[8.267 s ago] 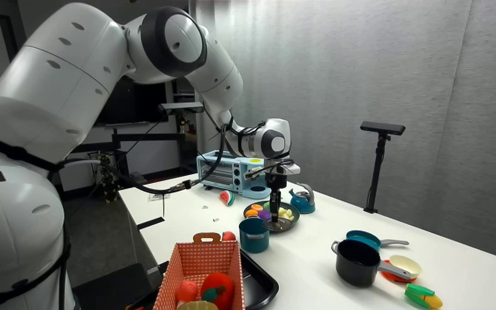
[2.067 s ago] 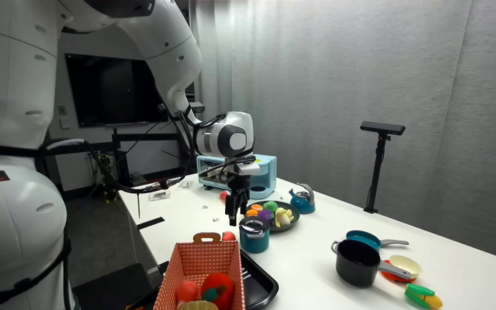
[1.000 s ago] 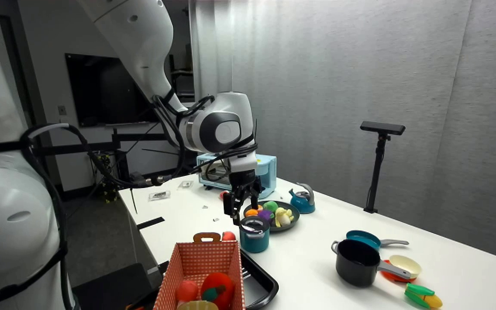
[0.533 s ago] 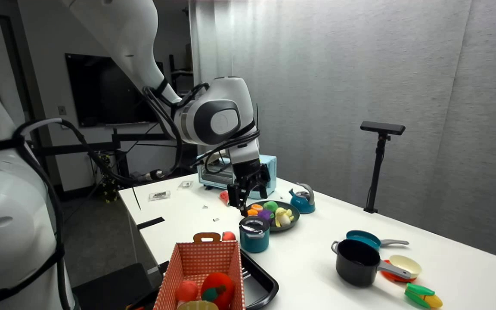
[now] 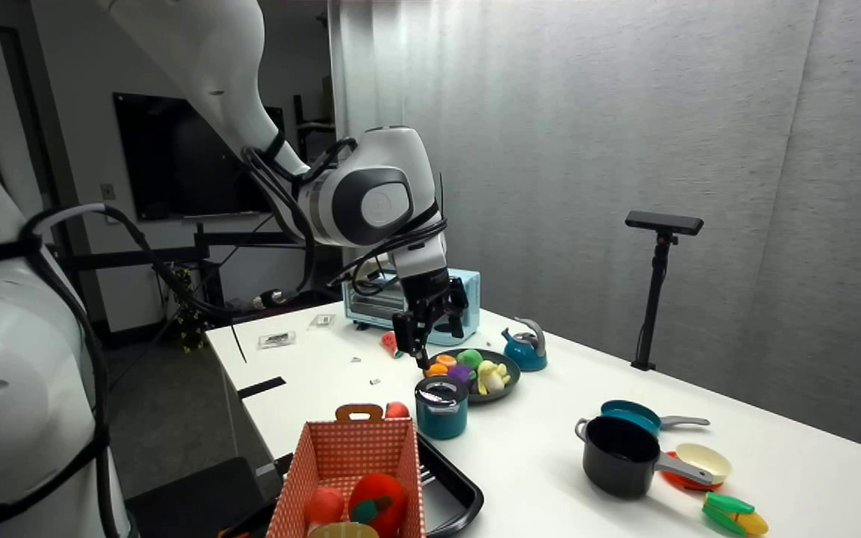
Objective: Put the lid on top of the blue pot
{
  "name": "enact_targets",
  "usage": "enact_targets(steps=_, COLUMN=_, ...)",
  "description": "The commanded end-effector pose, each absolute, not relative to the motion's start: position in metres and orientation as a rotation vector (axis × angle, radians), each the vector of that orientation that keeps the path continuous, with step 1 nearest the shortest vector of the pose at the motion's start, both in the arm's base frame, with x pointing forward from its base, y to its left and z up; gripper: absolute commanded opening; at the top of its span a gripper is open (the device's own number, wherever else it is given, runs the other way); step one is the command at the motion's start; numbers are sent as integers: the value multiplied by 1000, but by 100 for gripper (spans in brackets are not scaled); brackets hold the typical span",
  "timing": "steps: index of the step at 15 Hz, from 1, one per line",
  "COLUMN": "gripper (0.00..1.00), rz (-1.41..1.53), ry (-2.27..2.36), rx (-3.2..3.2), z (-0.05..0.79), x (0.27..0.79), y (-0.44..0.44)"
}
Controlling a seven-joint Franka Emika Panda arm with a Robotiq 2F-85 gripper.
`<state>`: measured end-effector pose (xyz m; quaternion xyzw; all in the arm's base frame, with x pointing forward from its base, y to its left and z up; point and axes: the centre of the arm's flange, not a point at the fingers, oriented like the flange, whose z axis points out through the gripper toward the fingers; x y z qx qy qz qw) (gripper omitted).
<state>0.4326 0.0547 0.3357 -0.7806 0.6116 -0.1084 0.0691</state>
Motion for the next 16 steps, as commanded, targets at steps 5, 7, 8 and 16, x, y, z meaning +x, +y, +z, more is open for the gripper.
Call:
enact_targets(steps=5, gripper=100, rz=-327, ry=1837, rx=-2354, z=336, x=432, y=57)
enact_targets(steps=7, gripper=100, rz=-327, ry=1837, rx=-2355, z=336, x=432, y=57)
enact_targets(steps=8, gripper=100, rz=-327, ry=1837, rx=-2355, z=336, x=432, y=57)
enact_targets(steps=16, gripper=100, rz=-327, ry=1836, rx=-2355, z=336, x=432, y=57)
